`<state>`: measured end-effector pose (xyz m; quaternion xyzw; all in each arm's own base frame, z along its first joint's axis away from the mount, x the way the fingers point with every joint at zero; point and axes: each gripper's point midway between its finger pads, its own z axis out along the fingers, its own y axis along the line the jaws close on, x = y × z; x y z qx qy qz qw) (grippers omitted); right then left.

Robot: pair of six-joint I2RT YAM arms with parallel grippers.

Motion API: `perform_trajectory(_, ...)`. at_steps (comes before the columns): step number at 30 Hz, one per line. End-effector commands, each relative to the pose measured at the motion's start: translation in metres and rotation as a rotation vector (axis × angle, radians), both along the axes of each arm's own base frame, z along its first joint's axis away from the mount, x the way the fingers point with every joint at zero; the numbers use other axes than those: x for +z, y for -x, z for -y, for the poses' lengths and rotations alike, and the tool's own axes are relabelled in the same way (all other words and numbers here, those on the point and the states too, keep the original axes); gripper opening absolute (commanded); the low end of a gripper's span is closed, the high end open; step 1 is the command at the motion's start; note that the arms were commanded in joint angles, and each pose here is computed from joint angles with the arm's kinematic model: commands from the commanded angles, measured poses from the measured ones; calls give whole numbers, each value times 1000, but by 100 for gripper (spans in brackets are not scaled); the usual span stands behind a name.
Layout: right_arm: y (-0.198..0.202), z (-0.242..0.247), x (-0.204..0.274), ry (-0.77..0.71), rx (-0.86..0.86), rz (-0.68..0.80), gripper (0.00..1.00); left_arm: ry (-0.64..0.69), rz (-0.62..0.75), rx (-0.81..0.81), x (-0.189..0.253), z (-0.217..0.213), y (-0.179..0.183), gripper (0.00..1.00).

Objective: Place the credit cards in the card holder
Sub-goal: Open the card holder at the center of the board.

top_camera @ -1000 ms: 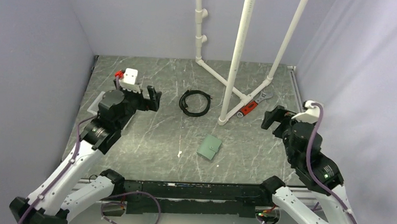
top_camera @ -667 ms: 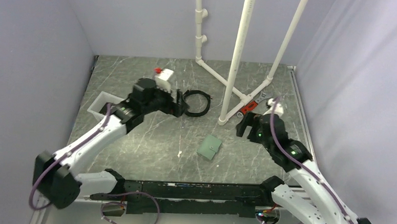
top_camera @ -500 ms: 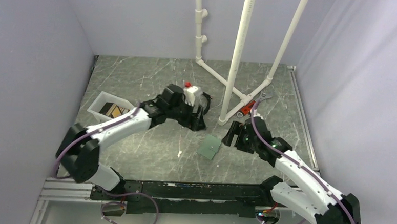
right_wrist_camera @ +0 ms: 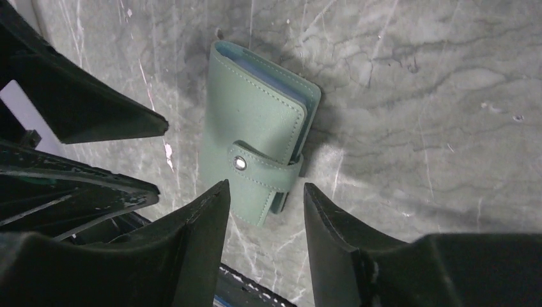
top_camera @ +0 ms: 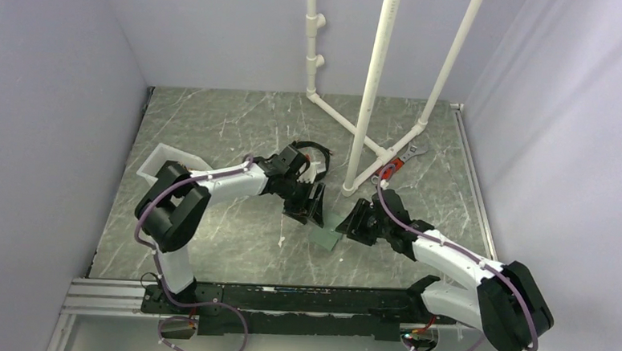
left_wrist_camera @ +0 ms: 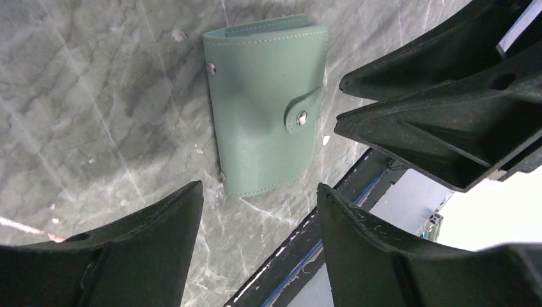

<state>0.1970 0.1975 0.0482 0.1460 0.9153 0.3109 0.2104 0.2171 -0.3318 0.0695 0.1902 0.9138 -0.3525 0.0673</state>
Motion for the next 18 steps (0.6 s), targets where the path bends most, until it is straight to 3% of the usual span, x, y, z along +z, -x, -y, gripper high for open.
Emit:
perform_trajectory(1, -13, -9, 3, -54, -13, 56, 48, 28, -59, 0, 1, 9, -4, 71)
perform_trajectory(11, -11, -17, -19, -78, 24, 40, 22, 134, -214, 7, -16, 24, 1, 67)
perform_trajectory(18, -9, -20, -24, -104, 29, 35, 18, 250, -213, 7, 3, 29, -4, 59)
